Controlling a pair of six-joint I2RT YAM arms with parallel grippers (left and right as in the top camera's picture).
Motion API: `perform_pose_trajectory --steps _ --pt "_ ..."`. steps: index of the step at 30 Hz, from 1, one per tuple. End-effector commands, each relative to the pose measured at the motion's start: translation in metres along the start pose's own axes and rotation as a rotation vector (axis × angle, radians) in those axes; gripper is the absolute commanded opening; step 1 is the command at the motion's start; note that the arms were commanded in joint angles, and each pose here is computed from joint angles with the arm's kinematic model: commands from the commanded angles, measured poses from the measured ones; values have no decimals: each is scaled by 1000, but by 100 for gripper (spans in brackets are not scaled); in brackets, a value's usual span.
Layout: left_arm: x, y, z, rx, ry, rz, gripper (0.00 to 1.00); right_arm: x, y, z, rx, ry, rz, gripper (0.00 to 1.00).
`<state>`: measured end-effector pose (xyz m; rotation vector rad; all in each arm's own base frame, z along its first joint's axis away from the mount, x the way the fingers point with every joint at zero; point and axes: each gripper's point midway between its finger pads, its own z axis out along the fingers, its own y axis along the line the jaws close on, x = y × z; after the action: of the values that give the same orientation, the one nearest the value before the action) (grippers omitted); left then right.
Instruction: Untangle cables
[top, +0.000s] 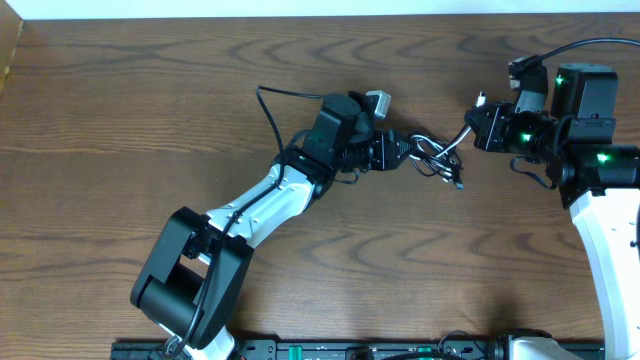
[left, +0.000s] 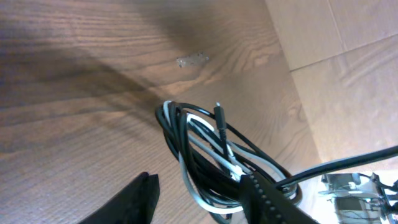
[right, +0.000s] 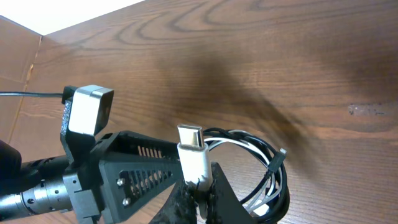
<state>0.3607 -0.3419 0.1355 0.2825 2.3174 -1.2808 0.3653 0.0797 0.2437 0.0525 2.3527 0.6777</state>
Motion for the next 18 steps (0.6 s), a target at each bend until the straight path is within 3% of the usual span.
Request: perform_pose_trajectory --steps 1,5,10,18 --pt "0 -4 0 19 6 3 30 -5 8 -5 -21 -17 -9 1" --pt "-1 -4 0 19 6 3 31 -5 10 -5 -33 -14 -10 1" --pt "-3 -3 1 16 -4 7 43 -4 15 -6 -62 -9 -11 1" --pt "-11 -10 1 43 -36 13 42 -3 15 -6 -65 -6 -10 1"
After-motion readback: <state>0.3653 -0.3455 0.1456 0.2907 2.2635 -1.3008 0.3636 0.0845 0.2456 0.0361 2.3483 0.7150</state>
